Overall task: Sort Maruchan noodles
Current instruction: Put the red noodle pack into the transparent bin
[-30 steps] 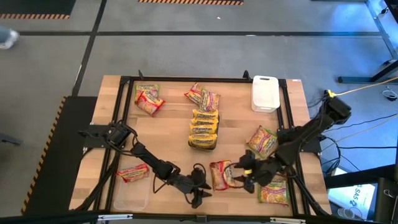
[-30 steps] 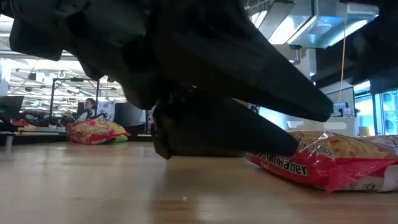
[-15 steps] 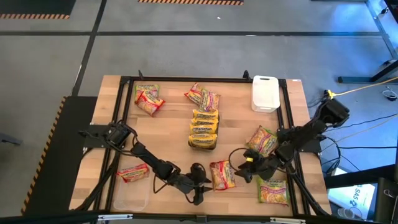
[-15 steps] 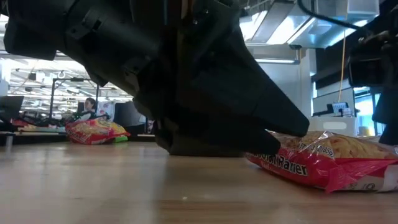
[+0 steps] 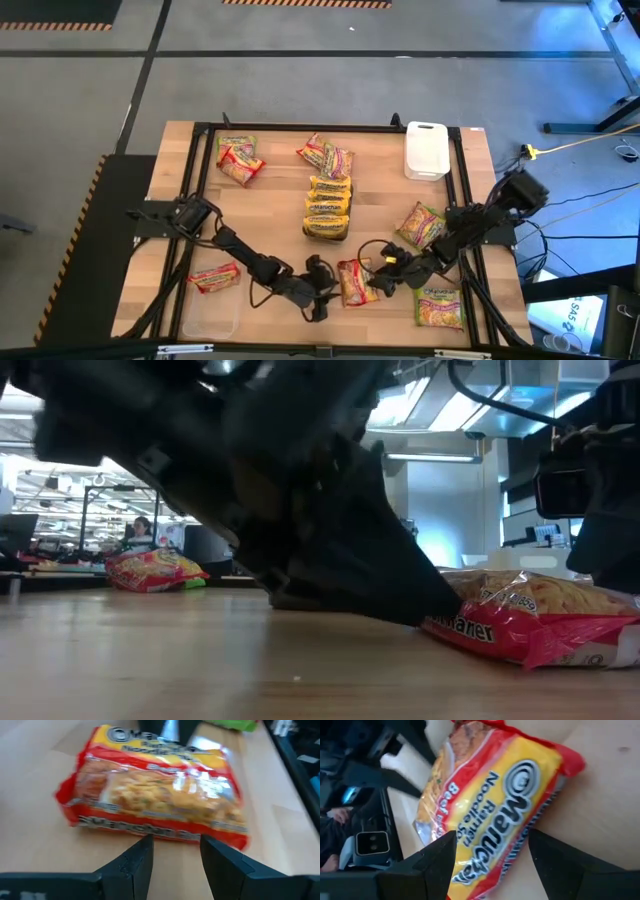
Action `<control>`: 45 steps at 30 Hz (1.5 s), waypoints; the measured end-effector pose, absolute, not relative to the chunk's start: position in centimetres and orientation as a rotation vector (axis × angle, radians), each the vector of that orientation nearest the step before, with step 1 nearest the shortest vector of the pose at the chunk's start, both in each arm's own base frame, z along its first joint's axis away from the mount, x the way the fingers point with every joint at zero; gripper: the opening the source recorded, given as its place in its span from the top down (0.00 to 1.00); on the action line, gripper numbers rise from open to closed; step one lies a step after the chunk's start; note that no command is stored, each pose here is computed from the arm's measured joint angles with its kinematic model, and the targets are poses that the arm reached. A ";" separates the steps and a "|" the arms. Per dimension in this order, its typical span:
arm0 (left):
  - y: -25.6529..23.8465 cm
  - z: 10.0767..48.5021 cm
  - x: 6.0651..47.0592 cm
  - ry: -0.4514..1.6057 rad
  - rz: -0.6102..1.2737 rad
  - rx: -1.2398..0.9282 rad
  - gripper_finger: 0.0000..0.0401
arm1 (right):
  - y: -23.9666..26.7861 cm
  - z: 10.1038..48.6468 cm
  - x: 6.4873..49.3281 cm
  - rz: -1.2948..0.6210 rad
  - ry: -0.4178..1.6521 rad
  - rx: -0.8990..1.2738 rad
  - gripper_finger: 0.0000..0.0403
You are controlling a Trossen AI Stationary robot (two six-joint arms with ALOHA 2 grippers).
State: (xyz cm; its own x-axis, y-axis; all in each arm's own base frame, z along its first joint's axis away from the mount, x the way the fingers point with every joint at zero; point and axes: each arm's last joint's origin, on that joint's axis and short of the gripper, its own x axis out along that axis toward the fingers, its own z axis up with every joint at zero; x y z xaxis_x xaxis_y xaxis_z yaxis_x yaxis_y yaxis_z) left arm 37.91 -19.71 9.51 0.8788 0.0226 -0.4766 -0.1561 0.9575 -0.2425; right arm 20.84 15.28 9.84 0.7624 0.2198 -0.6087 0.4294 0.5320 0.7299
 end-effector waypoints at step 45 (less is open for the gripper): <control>-19.5 15.8 37.2 0.516 -0.093 -0.426 0.61 | 17.8 13.4 23.8 0.182 0.677 0.566 0.84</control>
